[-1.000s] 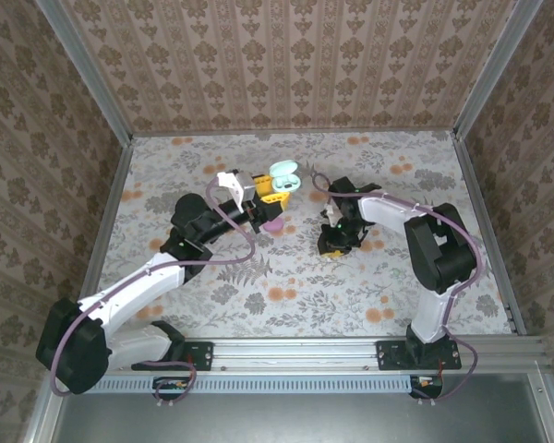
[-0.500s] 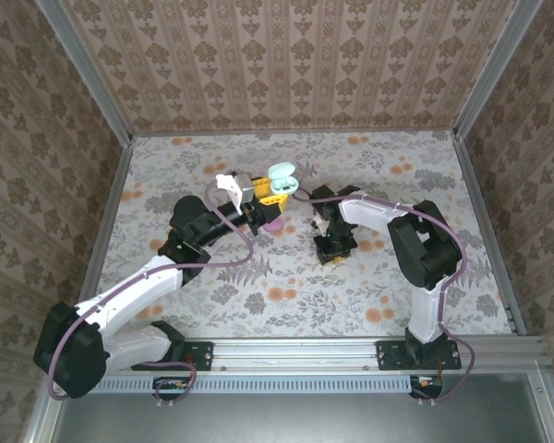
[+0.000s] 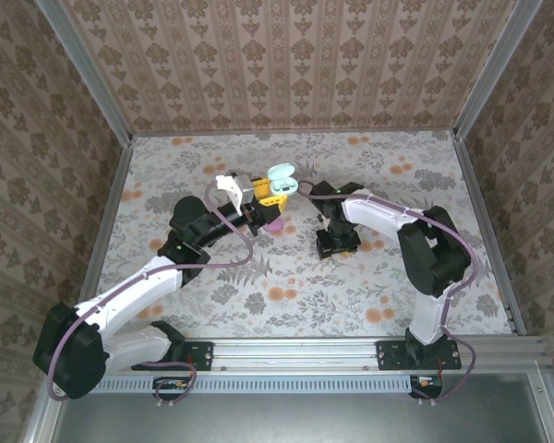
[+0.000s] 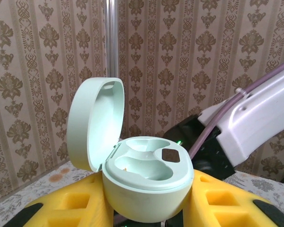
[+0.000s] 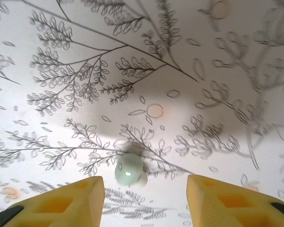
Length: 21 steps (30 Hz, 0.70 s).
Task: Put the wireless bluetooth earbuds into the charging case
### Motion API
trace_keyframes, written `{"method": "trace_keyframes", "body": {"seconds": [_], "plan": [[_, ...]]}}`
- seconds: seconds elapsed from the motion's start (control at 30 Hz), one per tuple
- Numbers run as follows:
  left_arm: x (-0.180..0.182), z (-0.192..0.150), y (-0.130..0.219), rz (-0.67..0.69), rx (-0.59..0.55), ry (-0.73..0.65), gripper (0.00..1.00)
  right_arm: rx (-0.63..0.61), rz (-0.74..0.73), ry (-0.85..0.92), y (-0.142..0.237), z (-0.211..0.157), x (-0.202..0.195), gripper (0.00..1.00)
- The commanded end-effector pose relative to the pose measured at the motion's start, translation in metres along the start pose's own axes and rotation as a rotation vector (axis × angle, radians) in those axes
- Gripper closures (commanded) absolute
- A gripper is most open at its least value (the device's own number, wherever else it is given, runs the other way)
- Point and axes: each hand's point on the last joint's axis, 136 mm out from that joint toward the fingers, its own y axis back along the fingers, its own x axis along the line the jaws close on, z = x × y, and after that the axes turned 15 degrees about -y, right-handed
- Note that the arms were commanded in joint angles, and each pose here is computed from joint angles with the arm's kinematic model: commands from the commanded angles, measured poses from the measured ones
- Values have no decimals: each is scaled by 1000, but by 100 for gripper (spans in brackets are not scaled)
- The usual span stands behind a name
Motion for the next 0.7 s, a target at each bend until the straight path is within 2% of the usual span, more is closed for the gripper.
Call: {"method": "trace_keyframes", "body": {"seconds": [0.0, 0.2, 0.67], "plan": [[-2, 9, 3, 1, -28, -32, 64, 12, -15, -163, 8, -12, -5, 53], [-2, 9, 3, -2, -30, -32, 64, 24, -10, -215, 0, -20, 5, 60], [0, 9, 2, 0, -28, -25, 64, 50, -25, -211, -20, -24, 12, 63]]}}
